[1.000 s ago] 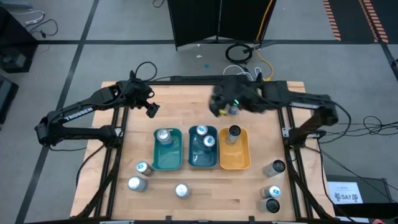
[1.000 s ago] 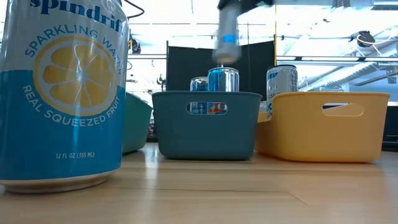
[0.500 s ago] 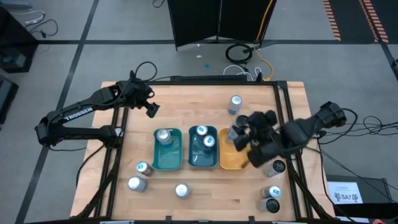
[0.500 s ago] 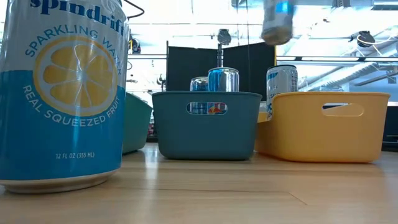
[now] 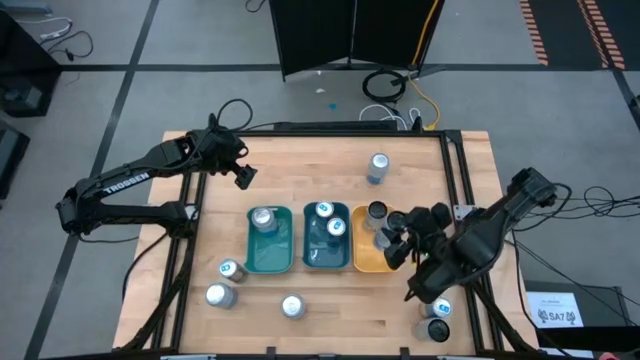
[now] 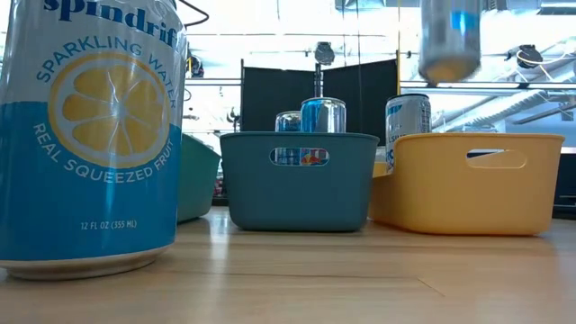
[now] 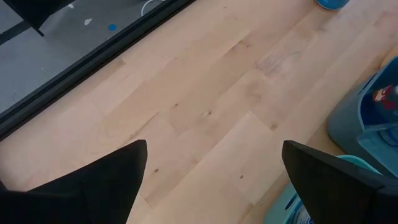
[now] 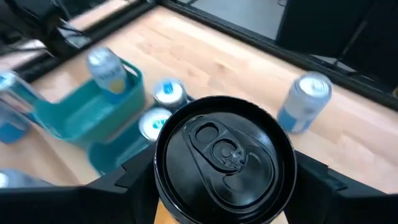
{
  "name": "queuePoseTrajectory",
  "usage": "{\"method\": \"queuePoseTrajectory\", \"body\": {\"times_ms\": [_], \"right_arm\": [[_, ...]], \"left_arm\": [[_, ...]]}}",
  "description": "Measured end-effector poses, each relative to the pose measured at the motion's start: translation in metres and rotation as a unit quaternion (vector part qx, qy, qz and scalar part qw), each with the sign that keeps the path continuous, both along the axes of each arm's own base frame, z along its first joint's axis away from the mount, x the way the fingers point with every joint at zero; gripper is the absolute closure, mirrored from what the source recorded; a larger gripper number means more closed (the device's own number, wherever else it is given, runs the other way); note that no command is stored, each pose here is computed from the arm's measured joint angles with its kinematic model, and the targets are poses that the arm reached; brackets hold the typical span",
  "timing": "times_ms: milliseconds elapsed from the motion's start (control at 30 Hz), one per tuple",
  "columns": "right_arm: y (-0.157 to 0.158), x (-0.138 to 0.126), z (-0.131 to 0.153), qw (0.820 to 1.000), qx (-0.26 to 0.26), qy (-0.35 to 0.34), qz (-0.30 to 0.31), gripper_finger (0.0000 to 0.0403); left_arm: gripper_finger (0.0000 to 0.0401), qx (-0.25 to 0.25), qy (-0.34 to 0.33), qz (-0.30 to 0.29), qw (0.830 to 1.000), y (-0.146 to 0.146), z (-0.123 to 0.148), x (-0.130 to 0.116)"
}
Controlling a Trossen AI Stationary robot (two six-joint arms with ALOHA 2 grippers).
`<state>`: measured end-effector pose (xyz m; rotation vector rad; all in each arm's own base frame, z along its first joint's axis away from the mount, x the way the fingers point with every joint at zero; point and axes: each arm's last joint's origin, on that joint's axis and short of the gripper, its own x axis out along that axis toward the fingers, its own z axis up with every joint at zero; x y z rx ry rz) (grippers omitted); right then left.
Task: Sort soda cans
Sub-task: Put the white-blue soda can into the yellow bin
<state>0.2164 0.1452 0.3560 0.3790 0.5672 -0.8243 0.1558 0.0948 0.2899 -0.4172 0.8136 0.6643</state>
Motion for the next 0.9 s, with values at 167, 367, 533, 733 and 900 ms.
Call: {"method": "queuePoseTrajectory", "body": {"times_ms": [167,367,533,733,900], "right_arm": [[0.006,-0.002,-0.048,1.0,0.006,0.0,-0.029,0.0155],[0.002,-0.003,-0.095,0.999,-0.007,0.011,-0.037,0.0152],[-0.006,-0.003,-0.125,0.999,-0.006,0.01,-0.047,0.0151],[-0.019,0.002,-0.136,0.998,-0.033,0.041,-0.047,0.015],[-0.028,0.008,-0.141,0.996,-0.053,0.065,-0.032,0.015]], "left_arm": [[0.0019,0.0,0.0,0.0,1.0,0.0,0.0,0.0],[0.0019,0.0,-0.001,0.0,1.0,0.0,0.0,0.0],[0.0019,0.001,-0.001,0.0,1.0,0.0,0.0,0.0],[0.0019,0.001,-0.001,0.0,1.0,0.0,0.0,0.0],[0.0019,0.001,-0.001,0.0,1.0,0.0,0.0,0.0]]}}
